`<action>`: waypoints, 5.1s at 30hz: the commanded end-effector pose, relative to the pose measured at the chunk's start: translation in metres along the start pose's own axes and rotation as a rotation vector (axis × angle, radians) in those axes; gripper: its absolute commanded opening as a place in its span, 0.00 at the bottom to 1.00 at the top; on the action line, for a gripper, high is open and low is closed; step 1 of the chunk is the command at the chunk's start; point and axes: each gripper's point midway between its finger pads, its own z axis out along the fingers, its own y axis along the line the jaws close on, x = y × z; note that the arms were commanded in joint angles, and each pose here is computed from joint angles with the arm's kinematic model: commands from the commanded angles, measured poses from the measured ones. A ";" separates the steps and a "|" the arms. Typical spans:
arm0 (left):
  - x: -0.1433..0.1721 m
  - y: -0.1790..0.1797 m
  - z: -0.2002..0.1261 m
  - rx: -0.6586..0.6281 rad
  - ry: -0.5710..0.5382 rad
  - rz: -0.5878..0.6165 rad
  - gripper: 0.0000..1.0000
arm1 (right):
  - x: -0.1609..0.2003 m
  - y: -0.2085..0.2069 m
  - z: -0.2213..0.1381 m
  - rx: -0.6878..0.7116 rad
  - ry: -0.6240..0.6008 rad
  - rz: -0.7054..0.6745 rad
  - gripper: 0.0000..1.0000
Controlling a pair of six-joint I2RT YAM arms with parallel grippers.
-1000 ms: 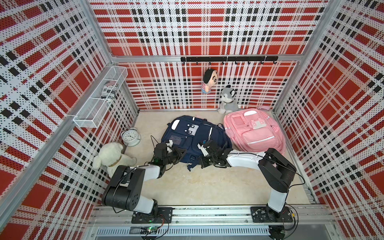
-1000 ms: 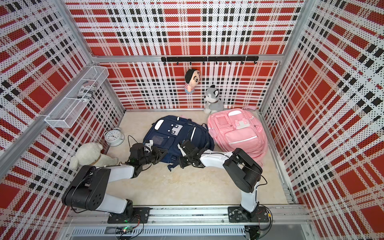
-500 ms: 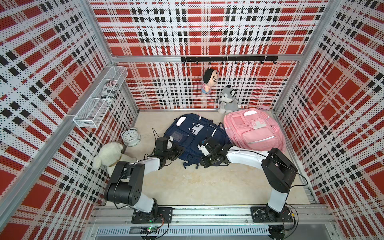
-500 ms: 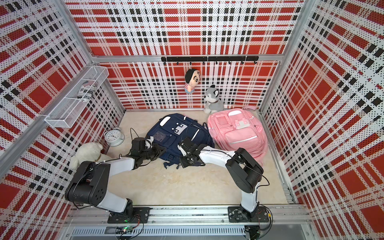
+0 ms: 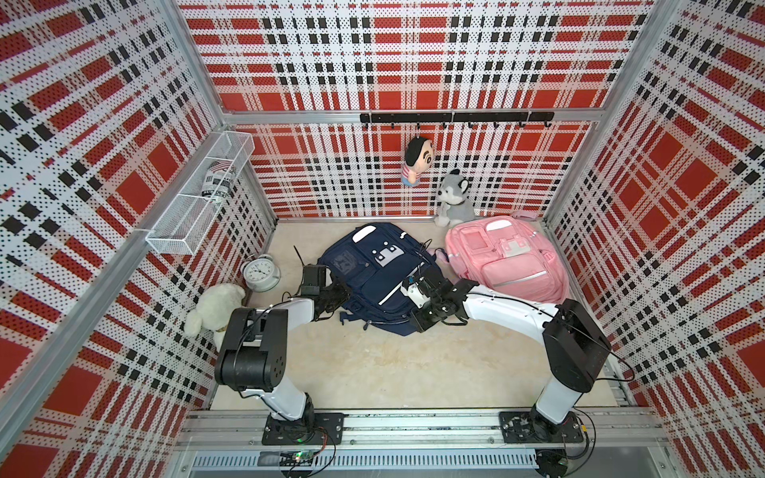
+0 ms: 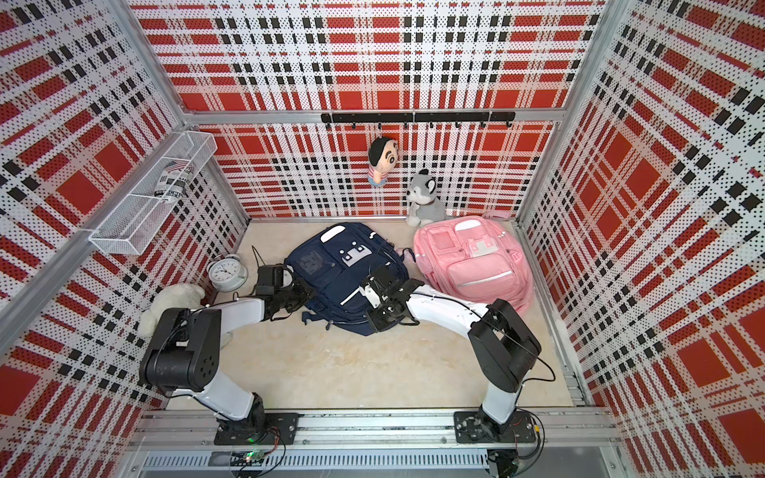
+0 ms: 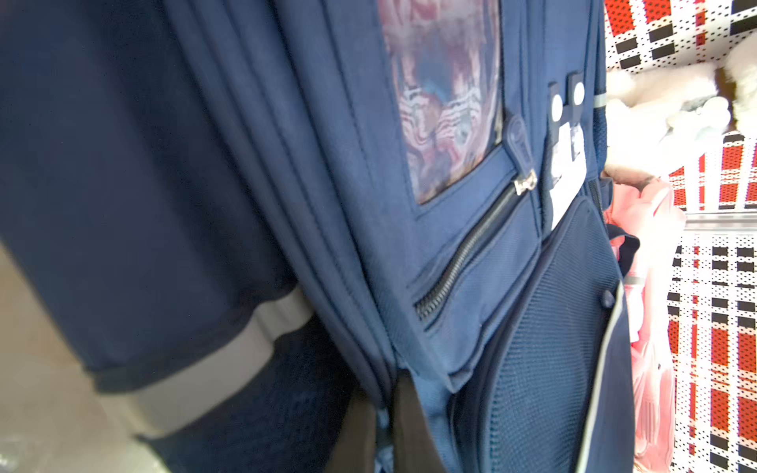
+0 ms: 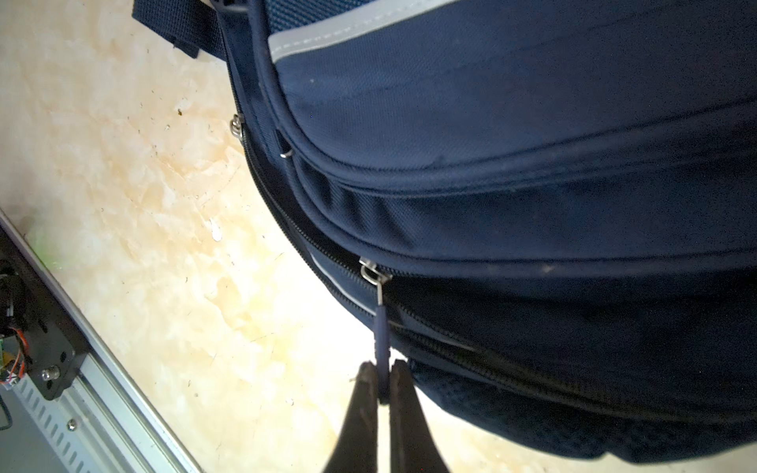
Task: Zip up the backpack
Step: Zip the zipper on the backpack.
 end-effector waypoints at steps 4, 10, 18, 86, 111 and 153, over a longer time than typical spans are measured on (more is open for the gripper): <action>-0.055 0.019 -0.016 -0.138 -0.208 0.038 0.00 | 0.029 -0.025 -0.018 0.069 0.121 -0.001 0.00; -0.083 0.034 -0.026 -0.253 -0.280 0.048 0.00 | 0.037 -0.068 -0.037 0.147 0.104 0.068 0.00; -0.123 0.045 -0.039 -0.390 -0.394 0.051 0.02 | 0.016 -0.088 -0.055 0.213 -0.002 0.118 0.00; 0.153 -0.089 -0.087 0.272 0.304 -0.273 0.69 | -0.043 0.082 -0.002 0.004 -0.405 -0.015 0.00; 0.159 -0.027 -0.060 0.089 0.289 -0.335 0.65 | -0.026 0.099 0.000 -0.043 -0.465 -0.119 0.00; 0.062 0.035 -0.084 -0.056 0.058 -0.281 0.00 | 0.025 -0.054 -0.026 0.315 -0.315 -0.119 0.00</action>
